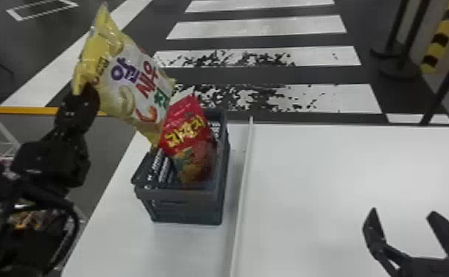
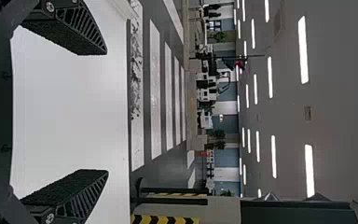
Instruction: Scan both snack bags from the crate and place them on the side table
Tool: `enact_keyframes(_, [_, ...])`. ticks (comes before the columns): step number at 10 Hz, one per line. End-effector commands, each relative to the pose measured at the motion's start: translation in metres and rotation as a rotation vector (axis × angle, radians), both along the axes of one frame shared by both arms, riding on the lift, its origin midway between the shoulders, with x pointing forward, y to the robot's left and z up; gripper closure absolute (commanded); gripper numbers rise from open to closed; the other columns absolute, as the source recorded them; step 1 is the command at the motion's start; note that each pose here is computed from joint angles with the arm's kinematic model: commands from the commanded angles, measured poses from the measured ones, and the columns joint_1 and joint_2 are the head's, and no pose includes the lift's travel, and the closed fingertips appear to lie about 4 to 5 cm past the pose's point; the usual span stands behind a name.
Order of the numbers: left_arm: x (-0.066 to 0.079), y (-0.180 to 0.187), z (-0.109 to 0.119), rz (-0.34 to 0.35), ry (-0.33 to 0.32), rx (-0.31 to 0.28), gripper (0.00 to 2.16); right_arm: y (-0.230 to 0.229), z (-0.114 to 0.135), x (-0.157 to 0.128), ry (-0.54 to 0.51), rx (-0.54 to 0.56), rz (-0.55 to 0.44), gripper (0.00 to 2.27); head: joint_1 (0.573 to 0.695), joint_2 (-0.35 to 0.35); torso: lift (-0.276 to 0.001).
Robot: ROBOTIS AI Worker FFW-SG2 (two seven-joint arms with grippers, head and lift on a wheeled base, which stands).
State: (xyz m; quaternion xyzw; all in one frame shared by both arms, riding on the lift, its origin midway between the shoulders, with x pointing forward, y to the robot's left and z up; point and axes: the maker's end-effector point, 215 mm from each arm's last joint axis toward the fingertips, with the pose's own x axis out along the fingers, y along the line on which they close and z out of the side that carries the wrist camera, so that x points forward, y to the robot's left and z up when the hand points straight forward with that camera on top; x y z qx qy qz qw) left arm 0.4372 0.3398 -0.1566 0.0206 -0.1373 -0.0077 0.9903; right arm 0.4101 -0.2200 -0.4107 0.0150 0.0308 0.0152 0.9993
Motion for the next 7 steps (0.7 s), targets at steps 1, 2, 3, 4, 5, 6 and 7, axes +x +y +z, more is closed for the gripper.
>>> enact_keyframes(1, [0.003,-0.012,-0.004,-0.009,-0.055,0.017,2.14,0.0,-0.001,0.0,0.002,0.0,0.0,0.08,0.695,0.163,-0.095])
enact_keyframes(2, [0.004,-0.023,-0.011,-0.033,-0.048,-0.005,2.14,0.0,-0.002,0.0,0.004,0.001,-0.001,0.08,0.695,0.153,-0.095])
enact_keyframes(3, [0.002,-0.037,-0.007,-0.069,-0.071,-0.046,2.14,0.0,-0.002,0.001,0.003,-0.001,-0.001,0.08,0.695,0.139,-0.095])
enact_keyframes(4, [0.0,-0.051,-0.002,-0.126,-0.091,-0.116,2.14,0.0,-0.002,0.001,0.003,0.0,-0.001,0.08,0.695,0.12,-0.095])
enact_keyframes(5, [-0.002,-0.065,0.002,-0.181,-0.108,-0.187,2.14,0.0,-0.002,0.001,0.003,0.001,-0.002,0.08,0.695,0.11,-0.095])
enact_keyframes(6, [-0.003,-0.075,0.004,-0.235,-0.122,-0.266,2.14,-0.001,-0.001,0.001,0.001,0.002,-0.004,0.08,0.695,0.087,-0.095])
enact_keyframes(7, [-0.004,-0.084,-0.004,-0.287,-0.12,-0.347,2.14,-0.002,-0.001,0.002,-0.001,0.0,-0.007,0.08,0.695,0.07,-0.095])
